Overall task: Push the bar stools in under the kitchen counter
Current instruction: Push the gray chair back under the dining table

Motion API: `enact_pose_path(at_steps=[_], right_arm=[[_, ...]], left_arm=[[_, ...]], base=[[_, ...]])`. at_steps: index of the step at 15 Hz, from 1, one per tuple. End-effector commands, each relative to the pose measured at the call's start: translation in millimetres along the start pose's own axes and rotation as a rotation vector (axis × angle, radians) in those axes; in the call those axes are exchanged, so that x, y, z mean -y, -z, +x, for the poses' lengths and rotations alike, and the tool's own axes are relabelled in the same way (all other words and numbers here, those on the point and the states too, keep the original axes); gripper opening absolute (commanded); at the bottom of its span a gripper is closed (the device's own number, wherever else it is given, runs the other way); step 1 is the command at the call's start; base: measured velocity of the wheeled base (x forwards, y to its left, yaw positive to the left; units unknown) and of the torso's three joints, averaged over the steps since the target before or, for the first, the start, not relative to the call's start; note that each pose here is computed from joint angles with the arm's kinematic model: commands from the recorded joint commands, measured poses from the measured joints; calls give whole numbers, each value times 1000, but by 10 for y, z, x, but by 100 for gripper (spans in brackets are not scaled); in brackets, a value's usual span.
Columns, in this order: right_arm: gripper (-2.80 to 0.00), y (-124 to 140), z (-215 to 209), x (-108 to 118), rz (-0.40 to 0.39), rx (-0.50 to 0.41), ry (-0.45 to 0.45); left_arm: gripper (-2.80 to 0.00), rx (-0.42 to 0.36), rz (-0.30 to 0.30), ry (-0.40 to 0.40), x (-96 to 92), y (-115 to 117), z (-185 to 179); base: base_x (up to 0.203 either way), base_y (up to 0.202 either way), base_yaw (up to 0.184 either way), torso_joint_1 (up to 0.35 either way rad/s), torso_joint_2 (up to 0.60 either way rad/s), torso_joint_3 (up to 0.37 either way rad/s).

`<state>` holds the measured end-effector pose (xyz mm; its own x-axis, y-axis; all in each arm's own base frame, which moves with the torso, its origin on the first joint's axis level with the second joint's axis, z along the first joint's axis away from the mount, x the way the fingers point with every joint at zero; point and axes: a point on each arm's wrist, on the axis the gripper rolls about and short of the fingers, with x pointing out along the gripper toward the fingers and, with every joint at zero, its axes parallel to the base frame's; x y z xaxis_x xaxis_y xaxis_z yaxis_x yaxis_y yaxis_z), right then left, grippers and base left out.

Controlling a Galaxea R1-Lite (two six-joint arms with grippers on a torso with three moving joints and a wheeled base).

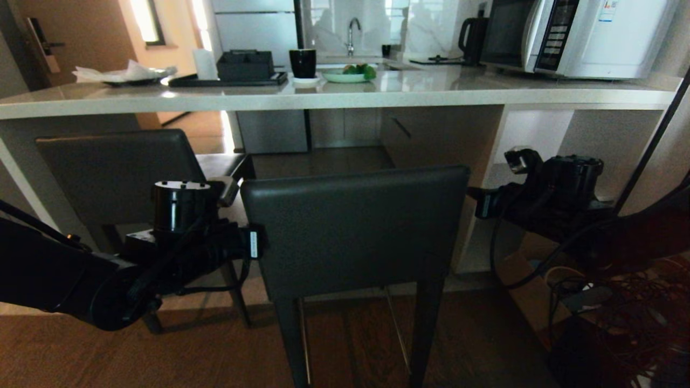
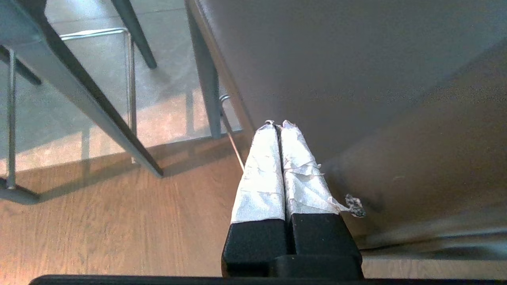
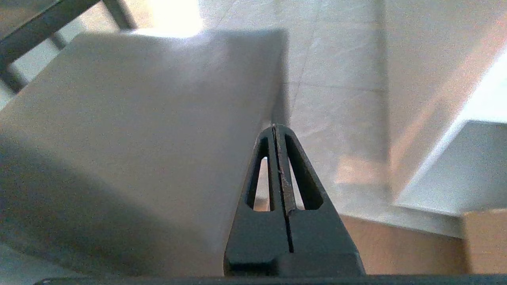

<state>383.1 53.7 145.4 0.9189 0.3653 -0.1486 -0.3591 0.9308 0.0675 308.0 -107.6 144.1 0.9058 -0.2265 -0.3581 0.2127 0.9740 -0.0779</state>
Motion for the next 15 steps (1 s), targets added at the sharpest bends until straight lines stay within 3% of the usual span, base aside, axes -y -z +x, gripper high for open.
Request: enact_pose_path(at_steps=[1, 15], right_arm=[[-280, 60, 20, -91, 1, -16, -29], [-280, 42, -104, -642, -22, -19, -192]], left_arm=[[-280, 13, -8, 3, 7, -28, -10], [-280, 28, -10, 16, 60, -78, 101]], base=[[0, 0, 0, 0, 0, 0], [0, 0, 0, 0, 0, 0]])
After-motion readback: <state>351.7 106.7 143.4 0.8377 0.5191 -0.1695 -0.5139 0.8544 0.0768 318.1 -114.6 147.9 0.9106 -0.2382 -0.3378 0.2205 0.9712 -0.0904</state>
